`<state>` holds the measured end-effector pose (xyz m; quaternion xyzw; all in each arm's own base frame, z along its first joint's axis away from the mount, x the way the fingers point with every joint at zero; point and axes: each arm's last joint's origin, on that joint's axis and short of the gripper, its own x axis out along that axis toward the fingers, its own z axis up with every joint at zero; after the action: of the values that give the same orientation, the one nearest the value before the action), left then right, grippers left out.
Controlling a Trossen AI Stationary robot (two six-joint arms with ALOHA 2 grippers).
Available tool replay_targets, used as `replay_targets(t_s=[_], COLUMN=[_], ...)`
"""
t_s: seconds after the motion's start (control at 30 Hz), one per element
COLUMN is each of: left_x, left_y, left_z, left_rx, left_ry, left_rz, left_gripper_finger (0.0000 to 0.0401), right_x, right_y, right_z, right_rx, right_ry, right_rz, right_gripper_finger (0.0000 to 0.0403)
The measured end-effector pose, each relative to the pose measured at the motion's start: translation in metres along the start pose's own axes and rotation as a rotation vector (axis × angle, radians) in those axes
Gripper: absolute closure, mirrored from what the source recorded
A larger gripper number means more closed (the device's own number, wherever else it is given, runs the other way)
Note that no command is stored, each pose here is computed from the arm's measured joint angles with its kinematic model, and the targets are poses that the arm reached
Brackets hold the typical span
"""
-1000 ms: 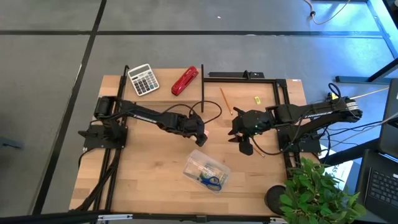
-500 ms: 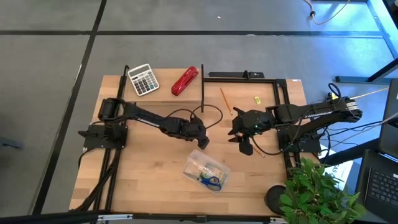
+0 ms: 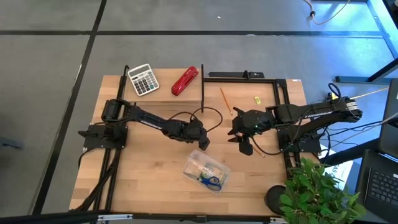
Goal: Pack school essentials
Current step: Put the pink sticky note into the transparent supply box
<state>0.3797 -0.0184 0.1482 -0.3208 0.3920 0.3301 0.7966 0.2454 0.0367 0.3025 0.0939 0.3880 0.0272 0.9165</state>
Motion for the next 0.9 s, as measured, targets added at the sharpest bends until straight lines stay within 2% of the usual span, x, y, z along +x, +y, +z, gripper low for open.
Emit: replay_targets(t_s=[0.37,0.6,0.9], left_x=[0.002,0.011,0.014], left_y=[0.006,0.002,0.001], left_z=[0.003,0.001,-0.002], left_rx=[-0.003,-0.023,0.007], left_ry=[-0.003,-0.021,-0.017], left_rz=[0.041,0.013,0.017], left_gripper_finger=[0.0001,0.0001,0.0001], right_x=[0.000,0.000,0.000], right_y=[0.000,0.000,0.000], right_z=[0.000,0.000,0.000], right_rx=[0.000,-0.002,-0.001], right_ry=[-0.001,-0.003,-0.006], right_rz=[0.000,0.000,0.001], right_gripper_finger=[0.0258,0.0258,0.0258])
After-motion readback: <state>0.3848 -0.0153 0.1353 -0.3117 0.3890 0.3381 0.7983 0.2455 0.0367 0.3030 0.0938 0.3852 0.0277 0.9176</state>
